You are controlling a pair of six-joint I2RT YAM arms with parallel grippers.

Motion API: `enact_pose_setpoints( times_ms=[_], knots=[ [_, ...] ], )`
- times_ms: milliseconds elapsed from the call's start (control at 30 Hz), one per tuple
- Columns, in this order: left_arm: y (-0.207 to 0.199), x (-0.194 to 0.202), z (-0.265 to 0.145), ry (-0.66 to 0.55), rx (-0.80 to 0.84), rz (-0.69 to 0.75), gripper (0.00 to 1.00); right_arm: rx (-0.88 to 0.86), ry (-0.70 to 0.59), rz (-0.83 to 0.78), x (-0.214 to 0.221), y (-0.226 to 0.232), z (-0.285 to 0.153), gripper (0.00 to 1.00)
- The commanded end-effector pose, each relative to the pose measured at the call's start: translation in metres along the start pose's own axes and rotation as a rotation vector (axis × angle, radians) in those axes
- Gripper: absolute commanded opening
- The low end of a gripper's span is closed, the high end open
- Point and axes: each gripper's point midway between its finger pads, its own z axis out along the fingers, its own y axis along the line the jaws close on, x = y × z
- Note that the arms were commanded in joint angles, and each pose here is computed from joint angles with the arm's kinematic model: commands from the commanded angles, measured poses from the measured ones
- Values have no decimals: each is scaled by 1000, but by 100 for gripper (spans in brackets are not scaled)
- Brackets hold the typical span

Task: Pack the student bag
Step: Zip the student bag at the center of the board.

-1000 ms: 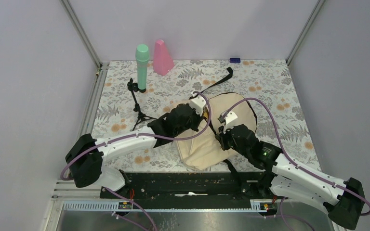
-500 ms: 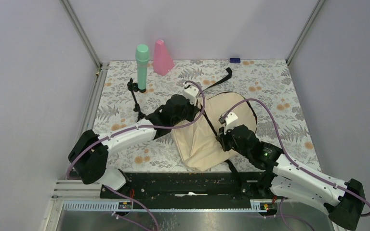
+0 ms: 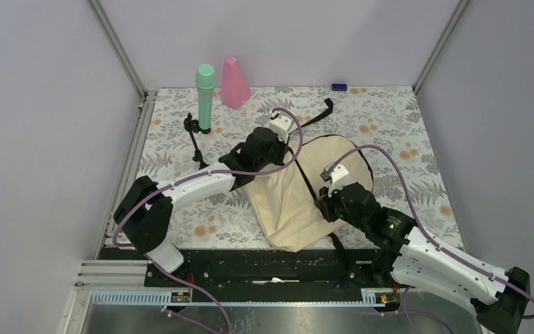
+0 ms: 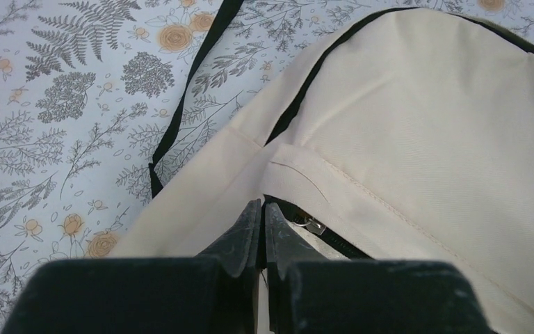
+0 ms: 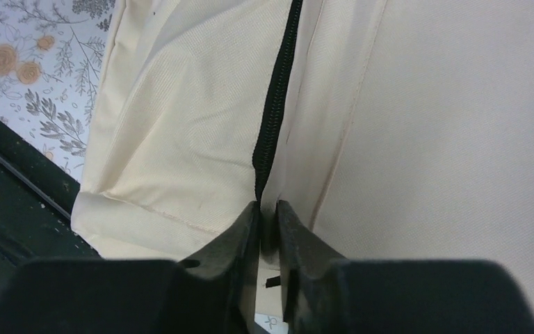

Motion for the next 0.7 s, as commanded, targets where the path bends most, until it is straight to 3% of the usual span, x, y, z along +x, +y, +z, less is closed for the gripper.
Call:
enact_pose_setpoints(
  times_ms=[0, 100, 233, 500, 667],
  knots=[
    [11, -59, -3, -173, -21, 7, 0, 18, -44, 73, -19, 1, -14, 29],
    [0, -58, -8, -201, 53, 12, 0, 33, -108, 114, -45, 2, -12, 47],
    [-5, -53, -10, -194, 84, 11, 0, 52, -131, 145, -72, 7, -2, 58],
    [-6, -51, -13, -194, 90, 7, 0, 134, -80, 75, -88, 4, 45, 63],
    [-2, -50, -15, -192, 73, 18, 0, 209, -86, 56, -88, -7, 57, 58]
  ],
)
